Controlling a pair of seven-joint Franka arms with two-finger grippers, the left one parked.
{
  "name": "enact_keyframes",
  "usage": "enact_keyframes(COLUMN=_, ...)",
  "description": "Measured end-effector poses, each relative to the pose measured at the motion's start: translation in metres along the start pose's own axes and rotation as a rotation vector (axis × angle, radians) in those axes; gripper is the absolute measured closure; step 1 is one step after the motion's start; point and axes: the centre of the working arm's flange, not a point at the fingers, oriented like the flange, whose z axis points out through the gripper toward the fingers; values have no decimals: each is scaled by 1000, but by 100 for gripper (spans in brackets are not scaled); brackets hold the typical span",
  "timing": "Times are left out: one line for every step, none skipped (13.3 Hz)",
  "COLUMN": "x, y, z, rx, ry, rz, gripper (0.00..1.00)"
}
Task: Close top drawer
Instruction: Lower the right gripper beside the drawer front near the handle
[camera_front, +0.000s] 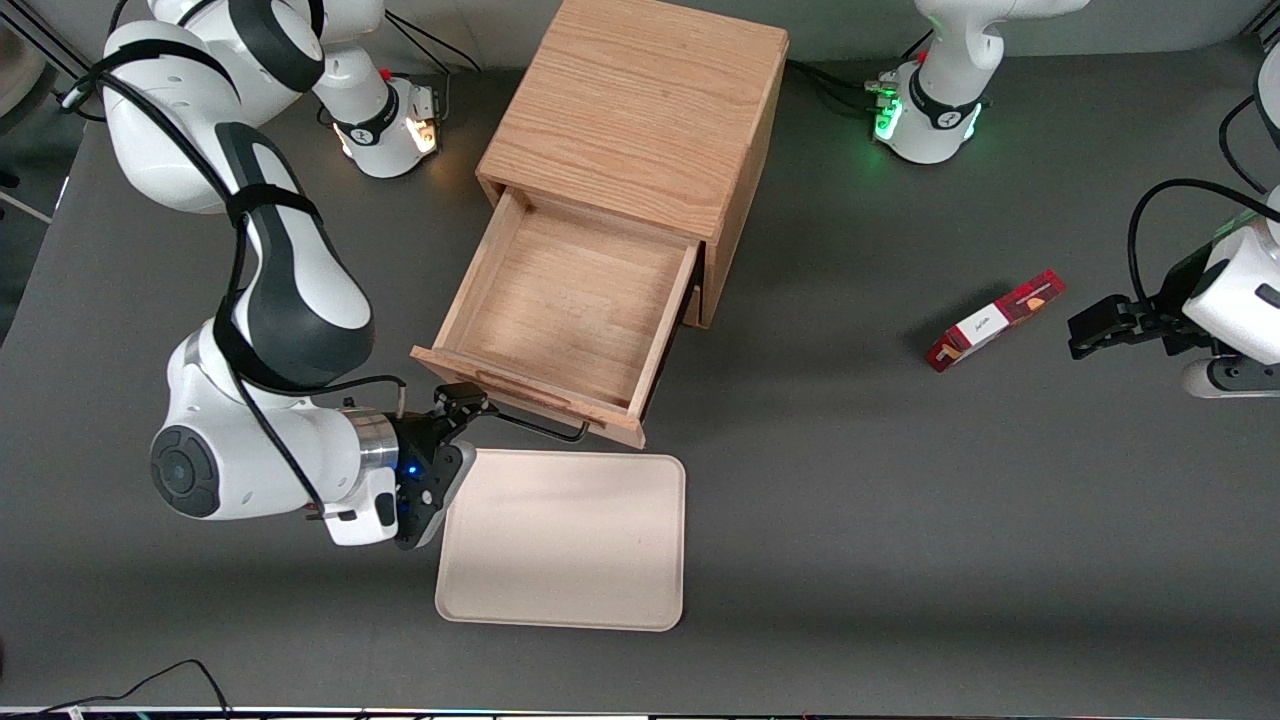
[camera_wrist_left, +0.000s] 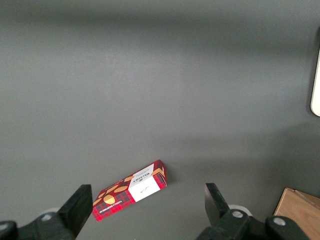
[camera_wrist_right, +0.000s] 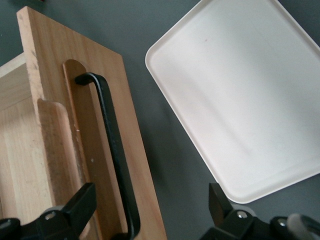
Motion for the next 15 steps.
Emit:
enact_keyframes(x=2, y=-2, z=2, rx=-1, ry=0, rz=-2, gripper=0)
enact_keyframes(x=3, y=-3, z=3, rx=-2, ry=3, rz=-2, gripper=0)
enact_keyframes(x=4, y=-2, z=4, rx=-3, ry=6, rz=-1, gripper=0)
enact_keyframes(x=4, y=0, z=7, rx=-1, ry=6, rz=0, gripper=0)
enact_keyframes(x=5, y=1, z=9, rx=0, ry=5, rz=1, gripper=0)
enact_keyframes(x=6, y=0, z=11, rx=1, ry=4, rz=0, gripper=0)
enact_keyframes(x=7, y=0, z=14, rx=2, ry=4, rz=2, gripper=0)
enact_keyframes(x=8, y=1, z=18, rx=3, ry=4, rz=4, gripper=0)
enact_keyframes(x=9, y=2, z=21, rx=5, ry=3, rz=6, gripper=0)
enact_keyframes(x=10, y=3, z=26, rx=9, ry=-2, rz=6, gripper=0)
enact_keyframes(x=11, y=2, z=29, rx=12, ry=-6, rz=5, gripper=0)
enact_keyframes(x=11, y=2, z=31, rx=13, ry=-8, rz=4, gripper=0)
enact_keyframes(x=12, y=1, z=32, rx=13, ry=-9, rz=4, gripper=0)
enact_keyframes(x=12, y=1, z=32, rx=11, ry=-11, rz=4, gripper=0)
enact_keyframes(x=11, y=2, z=34, rx=7, ry=-18, rz=4, gripper=0)
